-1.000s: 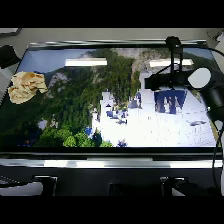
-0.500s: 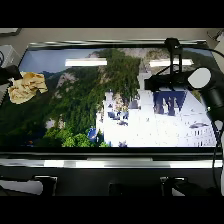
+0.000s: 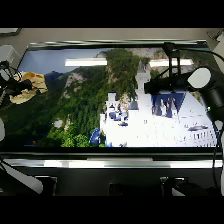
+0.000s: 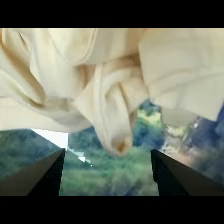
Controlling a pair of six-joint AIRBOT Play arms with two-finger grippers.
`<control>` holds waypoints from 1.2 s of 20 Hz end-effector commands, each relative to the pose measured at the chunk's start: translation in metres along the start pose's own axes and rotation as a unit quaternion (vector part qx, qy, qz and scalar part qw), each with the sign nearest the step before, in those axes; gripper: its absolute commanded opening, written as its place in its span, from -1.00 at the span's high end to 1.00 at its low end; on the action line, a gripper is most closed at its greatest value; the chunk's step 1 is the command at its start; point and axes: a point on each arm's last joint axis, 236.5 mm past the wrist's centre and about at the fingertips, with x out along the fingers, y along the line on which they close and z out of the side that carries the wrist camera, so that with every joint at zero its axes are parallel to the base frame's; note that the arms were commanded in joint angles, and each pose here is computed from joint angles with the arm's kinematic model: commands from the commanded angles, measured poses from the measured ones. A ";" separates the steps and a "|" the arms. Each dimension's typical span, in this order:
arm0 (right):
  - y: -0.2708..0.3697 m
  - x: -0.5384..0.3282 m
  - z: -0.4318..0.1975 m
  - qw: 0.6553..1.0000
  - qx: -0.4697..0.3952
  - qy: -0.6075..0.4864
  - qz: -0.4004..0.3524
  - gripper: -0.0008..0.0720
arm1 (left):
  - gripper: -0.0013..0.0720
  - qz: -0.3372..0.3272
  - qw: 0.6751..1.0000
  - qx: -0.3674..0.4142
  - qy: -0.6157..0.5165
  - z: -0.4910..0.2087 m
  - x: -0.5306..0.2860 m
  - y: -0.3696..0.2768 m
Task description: Fold the clothes and pants, and hang the long-sleeved shirts on hangers.
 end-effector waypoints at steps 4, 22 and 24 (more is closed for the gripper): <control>0.001 0.000 -0.002 1.000 0.000 0.004 0.001 0.90 | -0.66 -0.026 0.997 -0.041 -0.059 0.021 0.047 -0.001; 0.037 -0.109 0.017 0.993 0.080 -0.086 0.007 0.67 | 0.93 -0.328 0.920 0.188 0.101 -0.158 -0.253 -0.339; 0.039 -0.148 0.009 0.992 0.058 -0.110 -0.015 0.67 | 0.93 -0.344 0.900 0.231 0.136 -0.221 -0.282 -0.380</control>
